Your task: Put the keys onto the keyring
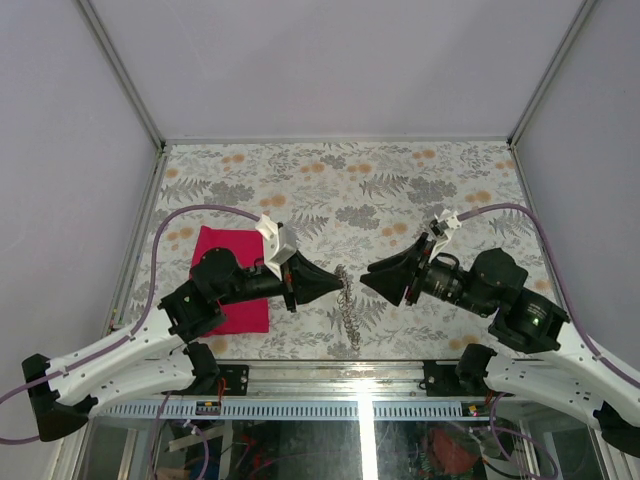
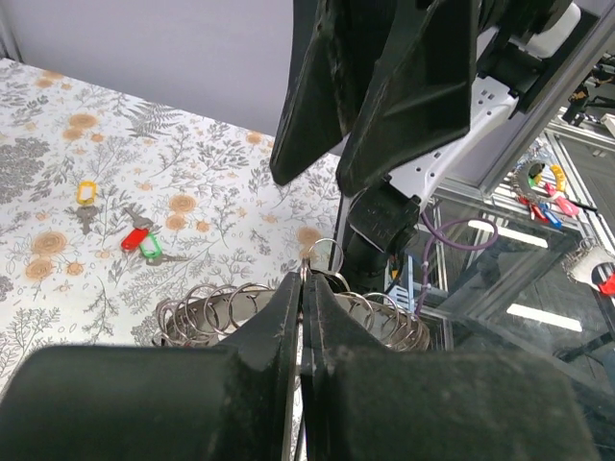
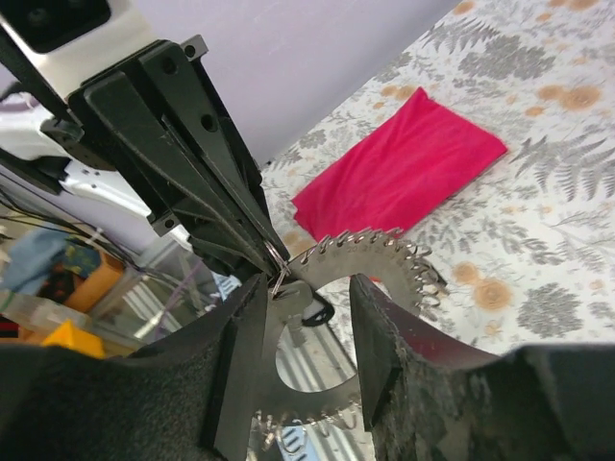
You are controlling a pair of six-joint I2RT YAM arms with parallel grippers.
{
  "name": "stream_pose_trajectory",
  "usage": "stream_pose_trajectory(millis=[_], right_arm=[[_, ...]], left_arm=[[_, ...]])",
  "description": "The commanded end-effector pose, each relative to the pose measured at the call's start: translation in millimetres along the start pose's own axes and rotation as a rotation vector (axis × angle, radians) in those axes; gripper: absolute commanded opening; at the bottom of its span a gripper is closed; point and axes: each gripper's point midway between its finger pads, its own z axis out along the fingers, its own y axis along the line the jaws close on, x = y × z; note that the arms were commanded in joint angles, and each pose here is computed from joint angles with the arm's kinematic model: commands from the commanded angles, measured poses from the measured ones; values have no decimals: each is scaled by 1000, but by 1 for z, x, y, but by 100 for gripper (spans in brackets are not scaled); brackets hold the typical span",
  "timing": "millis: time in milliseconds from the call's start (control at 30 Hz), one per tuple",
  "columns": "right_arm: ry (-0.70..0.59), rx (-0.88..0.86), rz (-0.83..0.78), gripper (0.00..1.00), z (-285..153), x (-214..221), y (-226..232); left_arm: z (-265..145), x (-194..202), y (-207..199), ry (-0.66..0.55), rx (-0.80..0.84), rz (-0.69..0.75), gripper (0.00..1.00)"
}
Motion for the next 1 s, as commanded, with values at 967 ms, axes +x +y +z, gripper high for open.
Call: stream_pose_trajectory(millis=[967], right_arm=[[-1, -103, 177, 8, 20, -3, 24]], left_arm=[[-4, -47, -7, -157, -4, 59, 0]])
